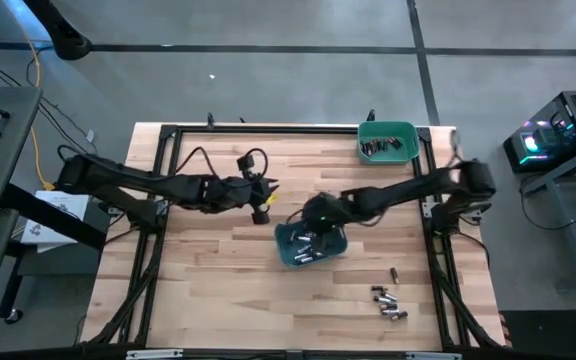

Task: Sort batteries
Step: Put the silver battery into the blue bin, then put the black battery into the green bin

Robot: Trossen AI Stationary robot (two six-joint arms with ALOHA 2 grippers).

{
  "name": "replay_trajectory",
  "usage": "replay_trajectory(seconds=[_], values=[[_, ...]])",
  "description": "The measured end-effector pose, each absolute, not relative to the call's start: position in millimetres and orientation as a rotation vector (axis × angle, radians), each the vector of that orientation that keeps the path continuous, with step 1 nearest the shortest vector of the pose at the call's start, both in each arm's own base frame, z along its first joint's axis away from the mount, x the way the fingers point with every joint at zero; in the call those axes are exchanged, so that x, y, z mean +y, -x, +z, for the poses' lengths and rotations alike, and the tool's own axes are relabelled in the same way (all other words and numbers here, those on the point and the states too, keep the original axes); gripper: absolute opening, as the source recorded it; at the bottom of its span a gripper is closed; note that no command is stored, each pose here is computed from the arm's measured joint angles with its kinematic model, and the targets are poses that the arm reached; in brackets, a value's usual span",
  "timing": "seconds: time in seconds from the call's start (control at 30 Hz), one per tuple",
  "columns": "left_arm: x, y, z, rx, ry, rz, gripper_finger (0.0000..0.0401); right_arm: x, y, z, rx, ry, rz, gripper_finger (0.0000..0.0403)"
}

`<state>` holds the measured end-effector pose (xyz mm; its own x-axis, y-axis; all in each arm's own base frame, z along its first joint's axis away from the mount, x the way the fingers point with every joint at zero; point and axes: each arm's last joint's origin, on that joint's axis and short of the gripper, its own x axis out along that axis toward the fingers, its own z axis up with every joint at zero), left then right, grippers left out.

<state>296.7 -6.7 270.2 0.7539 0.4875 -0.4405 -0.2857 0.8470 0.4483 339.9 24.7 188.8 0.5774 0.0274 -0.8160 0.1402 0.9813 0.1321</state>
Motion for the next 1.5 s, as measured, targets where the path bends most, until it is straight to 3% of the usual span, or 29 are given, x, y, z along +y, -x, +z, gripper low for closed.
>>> replay_trajectory(seconds=[0.27, 0.5, 0.73, 0.93, 1.13, 1.3, 1.5], values=[[-12, -292, 273, 0.592, -0.420, 0.397, 0.0048, 27, -358, 158, 1.186, -0.162, -0.059, 0.0027], [-12, -290, 271, 0.617, -0.424, 0.384, 0.0048, 27, -360, 157, 1.216, -0.185, -0.105, 0.0096], [-14, -289, 270, 0.630, -0.410, 0.381, 0.0048, 41, -365, 203, 1.191, -0.191, -0.203, 0.0127], [-12, -290, 269, 0.636, -0.422, 0.383, 0.0048, 100, -338, 247, 1.071, -0.087, -0.280, 0.0129], [-9, -292, 259, 0.533, -0.447, 0.387, 0.0048, 176, -288, 258, 0.999, -0.309, -0.307, 0.0130], [-16, -291, 247, 0.447, -0.374, 0.281, 0.0048, 222, -255, 256, 0.983, -0.595, -0.372, 0.0130], [-24, -289, 242, 0.437, -0.358, 0.222, 0.0048, 225, -210, 248, 1.052, -0.786, -0.798, 0.0133]])
